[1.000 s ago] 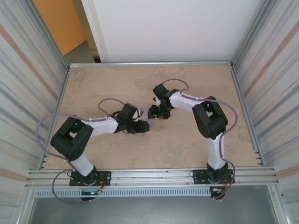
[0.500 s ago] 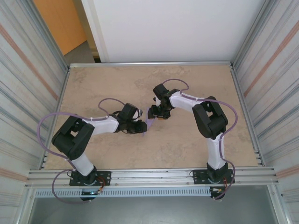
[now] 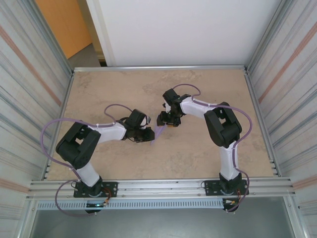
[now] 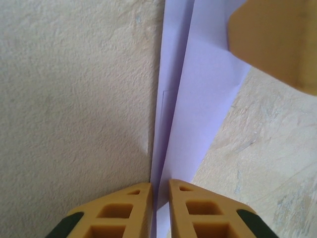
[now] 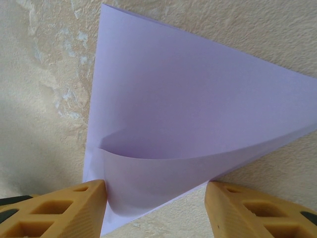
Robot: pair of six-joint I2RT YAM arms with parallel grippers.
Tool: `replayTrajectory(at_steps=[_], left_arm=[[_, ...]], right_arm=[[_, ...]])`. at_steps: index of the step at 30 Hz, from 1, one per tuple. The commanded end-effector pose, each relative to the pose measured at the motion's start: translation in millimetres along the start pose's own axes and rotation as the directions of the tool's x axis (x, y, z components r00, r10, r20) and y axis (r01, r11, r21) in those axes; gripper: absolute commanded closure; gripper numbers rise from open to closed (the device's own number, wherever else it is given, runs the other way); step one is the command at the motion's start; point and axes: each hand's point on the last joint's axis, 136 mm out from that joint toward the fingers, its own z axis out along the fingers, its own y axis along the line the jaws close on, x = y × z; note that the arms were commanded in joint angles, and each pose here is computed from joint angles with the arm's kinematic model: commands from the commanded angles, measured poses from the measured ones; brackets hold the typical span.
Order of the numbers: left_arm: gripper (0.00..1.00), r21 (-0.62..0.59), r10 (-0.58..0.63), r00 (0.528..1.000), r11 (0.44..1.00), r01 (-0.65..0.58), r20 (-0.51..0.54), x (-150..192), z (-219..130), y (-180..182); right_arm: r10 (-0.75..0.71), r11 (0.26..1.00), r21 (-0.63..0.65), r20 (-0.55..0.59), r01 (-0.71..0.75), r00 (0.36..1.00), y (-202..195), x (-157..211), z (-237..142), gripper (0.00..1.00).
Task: Fold a paper plane with a square sheet of paper (pick it up from the middle)
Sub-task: Fold the wing for the fifth time at the center of the table.
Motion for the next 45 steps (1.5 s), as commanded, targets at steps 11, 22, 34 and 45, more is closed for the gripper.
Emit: replayTrajectory(at_steps=[11,22,34,45], left_arm=[[0.83,-0.109,-0.034,0.995,0.994,0.023,-0.097,23.6,16.8,29.0],[0.83,-0.113,-0.034,0.994,0.993,0.022,-0.106,24.3,18.5,30.3],[0.83,-0.112,-0.037,0.993,0.993,0.025,-0.109,24.9,18.1,30.0],[0.84,-0.102,-0.037,0.993,0.994,0.025,-0.11,25.6,18.0,28.2]], right_arm=[[0.014,0.996,-0.095,0.109,-0.004,0.994,4.7,-12.1,-34.3,0.39],[-0.045,0.956,-0.28,0.143,0.084,0.989,47.1,5.7,-51.7,0.61],[-0.046,0.952,-0.3,0.052,0.06,0.998,57.8,2.7,-13.8,0.76],[-0.022,0.968,-0.25,0.019,0.026,1.0,36.7,-0.7,7.0,0.79]])
